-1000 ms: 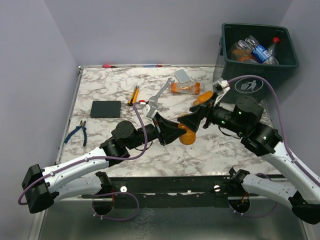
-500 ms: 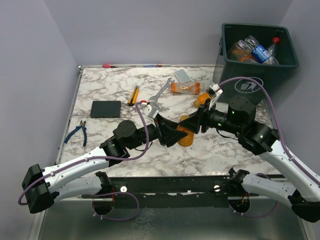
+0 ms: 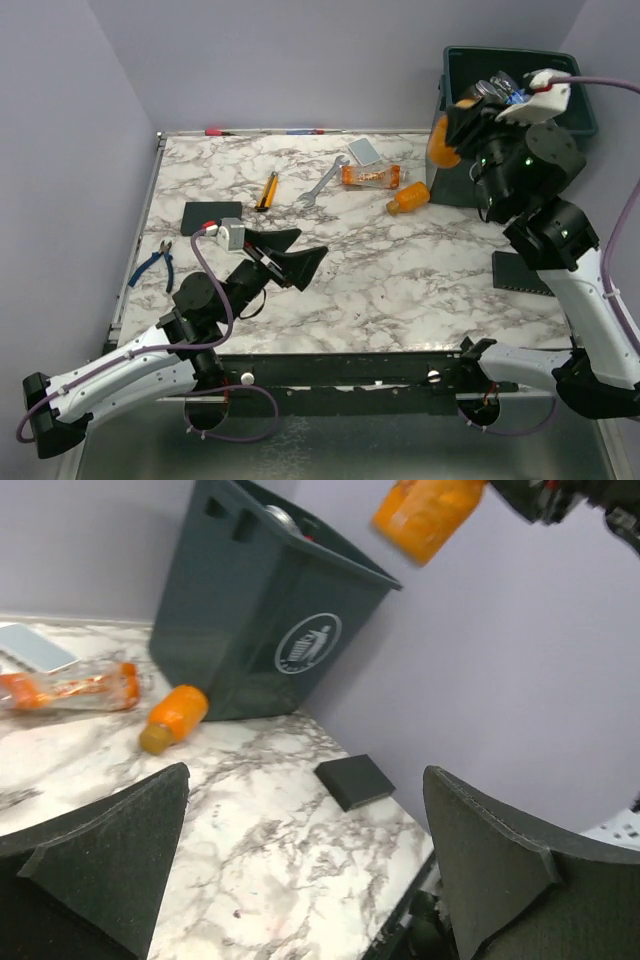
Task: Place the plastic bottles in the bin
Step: Place the plastic bottle in the trash bin.
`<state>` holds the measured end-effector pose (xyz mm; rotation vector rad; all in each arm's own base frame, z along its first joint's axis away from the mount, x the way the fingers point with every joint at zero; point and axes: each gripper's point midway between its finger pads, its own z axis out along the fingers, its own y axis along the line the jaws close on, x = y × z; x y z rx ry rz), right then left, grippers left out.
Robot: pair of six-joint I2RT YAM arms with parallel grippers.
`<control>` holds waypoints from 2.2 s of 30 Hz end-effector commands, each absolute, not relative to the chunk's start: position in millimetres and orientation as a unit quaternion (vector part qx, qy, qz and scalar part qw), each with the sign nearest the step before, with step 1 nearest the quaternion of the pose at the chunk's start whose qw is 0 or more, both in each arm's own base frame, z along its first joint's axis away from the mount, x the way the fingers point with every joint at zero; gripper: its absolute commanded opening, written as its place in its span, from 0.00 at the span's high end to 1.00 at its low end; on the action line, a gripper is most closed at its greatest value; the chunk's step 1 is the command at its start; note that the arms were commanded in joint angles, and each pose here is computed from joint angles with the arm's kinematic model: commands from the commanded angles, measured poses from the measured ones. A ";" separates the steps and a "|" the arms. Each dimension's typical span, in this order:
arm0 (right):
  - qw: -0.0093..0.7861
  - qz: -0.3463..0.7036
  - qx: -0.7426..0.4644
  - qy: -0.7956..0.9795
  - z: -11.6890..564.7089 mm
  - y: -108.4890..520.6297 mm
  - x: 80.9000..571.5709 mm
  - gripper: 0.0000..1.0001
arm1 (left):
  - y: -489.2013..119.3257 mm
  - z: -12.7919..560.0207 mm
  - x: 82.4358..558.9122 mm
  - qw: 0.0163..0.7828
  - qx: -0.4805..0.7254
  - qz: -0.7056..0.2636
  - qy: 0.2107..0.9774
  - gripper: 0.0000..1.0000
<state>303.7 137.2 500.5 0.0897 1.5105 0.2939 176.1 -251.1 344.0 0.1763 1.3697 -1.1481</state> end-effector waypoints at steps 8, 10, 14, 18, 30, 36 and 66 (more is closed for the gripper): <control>0.807 -0.063 0.379 0.449 556.1 -79.2 383.1 0.99 | -210.0 286.2 187.7 0.634 0.024 -0.423 0.646 0.01; 0.802 -0.096 0.402 0.432 555.3 -101.7 396.4 0.99 | -206.0 280.2 187.9 0.636 0.024 -0.416 0.650 0.01; 0.791 -0.128 0.410 0.435 542.6 -134.4 439.0 0.99 | -199.3 269.9 188.6 0.639 0.020 -0.402 0.655 0.01; 0.778 -0.112 0.416 0.457 519.1 -166.2 485.6 0.99 | -194.6 269.7 188.1 0.643 0.013 -0.401 0.652 0.01; 0.769 -0.073 0.344 0.534 479.6 -184.1 586.3 0.99 | -175.4 267.4 189.7 0.656 -0.014 -0.384 0.650 0.01; 0.750 -0.060 0.333 0.568 449.4 -179.9 610.6 0.81 | -170.1 265.9 190.6 0.658 -0.022 -0.375 0.653 0.01; 0.761 0.344 0.105 0.540 536.6 91.5 389.8 0.19 | -205.3 233.3 273.5 0.624 -0.109 -0.233 0.738 0.01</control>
